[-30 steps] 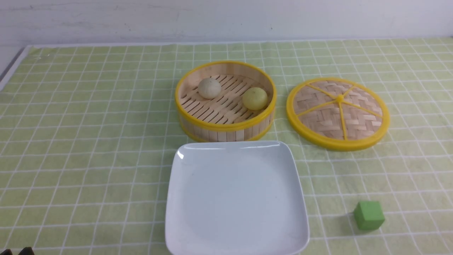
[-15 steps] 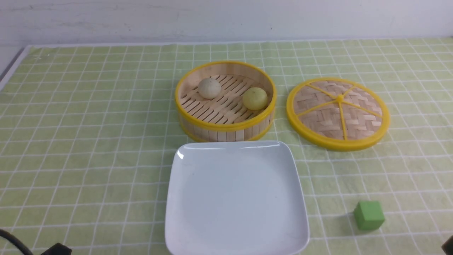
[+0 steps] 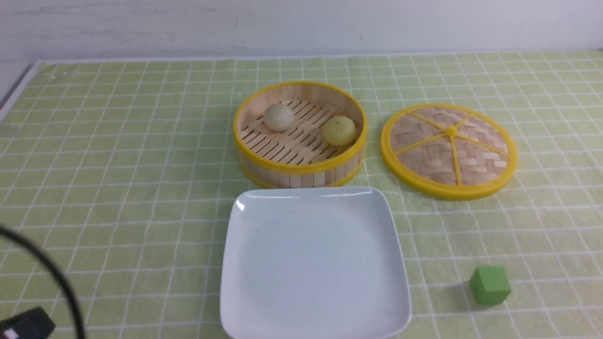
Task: Put the steamed buns into the plate on the green tablecloth.
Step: 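Reach toward a bun in the bamboo steamer with the right gripper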
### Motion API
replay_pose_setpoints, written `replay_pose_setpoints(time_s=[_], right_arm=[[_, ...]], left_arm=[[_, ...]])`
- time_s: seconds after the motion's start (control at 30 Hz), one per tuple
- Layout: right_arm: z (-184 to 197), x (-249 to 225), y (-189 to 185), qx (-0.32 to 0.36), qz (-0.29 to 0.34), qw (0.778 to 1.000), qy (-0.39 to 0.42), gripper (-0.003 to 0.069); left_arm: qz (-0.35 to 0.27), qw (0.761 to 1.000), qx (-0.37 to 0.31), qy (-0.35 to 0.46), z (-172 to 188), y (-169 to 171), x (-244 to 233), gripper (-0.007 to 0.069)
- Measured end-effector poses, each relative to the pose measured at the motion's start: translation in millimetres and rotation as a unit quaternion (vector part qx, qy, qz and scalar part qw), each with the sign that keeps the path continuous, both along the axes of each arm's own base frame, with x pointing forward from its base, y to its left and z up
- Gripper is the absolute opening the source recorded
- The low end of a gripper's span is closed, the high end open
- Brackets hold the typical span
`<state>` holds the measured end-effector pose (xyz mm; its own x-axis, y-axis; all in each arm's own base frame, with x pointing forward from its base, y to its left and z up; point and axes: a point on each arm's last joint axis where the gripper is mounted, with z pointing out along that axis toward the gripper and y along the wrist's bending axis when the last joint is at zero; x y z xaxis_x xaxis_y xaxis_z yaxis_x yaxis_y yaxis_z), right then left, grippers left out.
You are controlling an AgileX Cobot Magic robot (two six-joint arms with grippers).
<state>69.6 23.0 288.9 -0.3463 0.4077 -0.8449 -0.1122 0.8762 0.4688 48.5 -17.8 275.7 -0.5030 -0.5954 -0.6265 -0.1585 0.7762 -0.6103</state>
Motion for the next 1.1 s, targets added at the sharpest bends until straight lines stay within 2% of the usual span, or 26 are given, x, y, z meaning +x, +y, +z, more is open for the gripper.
replay_pose_setpoints(time_s=[0.07,0.1,0.13,0.17,0.23,0.33,0.4,0.6,0.67,0.77,1.0,1.1], right_arm=[[9.9,29.5,1.1,-0.012,0.005,0.988,0.152,-0.0003],[11.6,35.2,1.2,-0.013,0.005,0.986,0.167,-0.0001],[14.7,53.2,2.2,-0.032,0.018,0.971,0.234,0.0000],[12.6,66.9,4.6,-0.048,0.037,0.962,0.268,0.0001],[12.3,94.1,17.6,-0.071,0.108,0.946,0.298,0.0004],[14.8,133.8,49.9,-0.097,0.225,0.927,0.285,0.0020],[11.5,156.3,70.4,-0.111,0.270,0.915,0.279,0.0035],[-1.4,235.4,133.3,-0.180,0.330,0.890,0.258,0.0145],[-3.1,269.1,155.9,-0.200,0.336,0.887,0.246,0.0208],[-11.9,305.5,172.5,-0.221,0.330,0.883,0.251,0.0261],[-18.9,369.4,191.4,-0.249,0.290,0.896,0.226,0.0288],[-41.4,397.4,202.6,-0.253,0.285,0.898,0.218,0.0288]], left_arm=[[-0.018,0.991,0.050,0.126,1.3,1.9,12.1,0.0002],[-0.022,0.988,0.059,0.144,1.1,2.3,14.5,0.0002],[-0.036,0.976,0.083,0.200,-0.5,3.4,24.3,0.0002],[-0.045,0.968,0.097,0.225,-1.2,4.0,30.3,0.0002],[-0.063,0.958,0.114,0.254,-2.9,3.9,42.0,0.0002],[-0.081,0.952,0.126,0.268,-7.2,3.1,54.9,0.0003],[-0.084,0.951,0.128,0.269,-8.5,2.9,59.0,0.0010],[-0.085,0.952,0.130,0.265,-8.7,2.8,61.4,0.0050],[-0.085,0.952,0.130,0.263,-8.4,2.8,61.6,0.0082],[-0.085,0.952,0.130,0.263,-8.3,2.8,61.7,0.0132],[-0.084,0.953,0.130,0.262,-8.2,2.8,61.8,0.0251],[-0.084,0.953,0.130,0.261,-8.1,2.8,61.9,0.0279]])
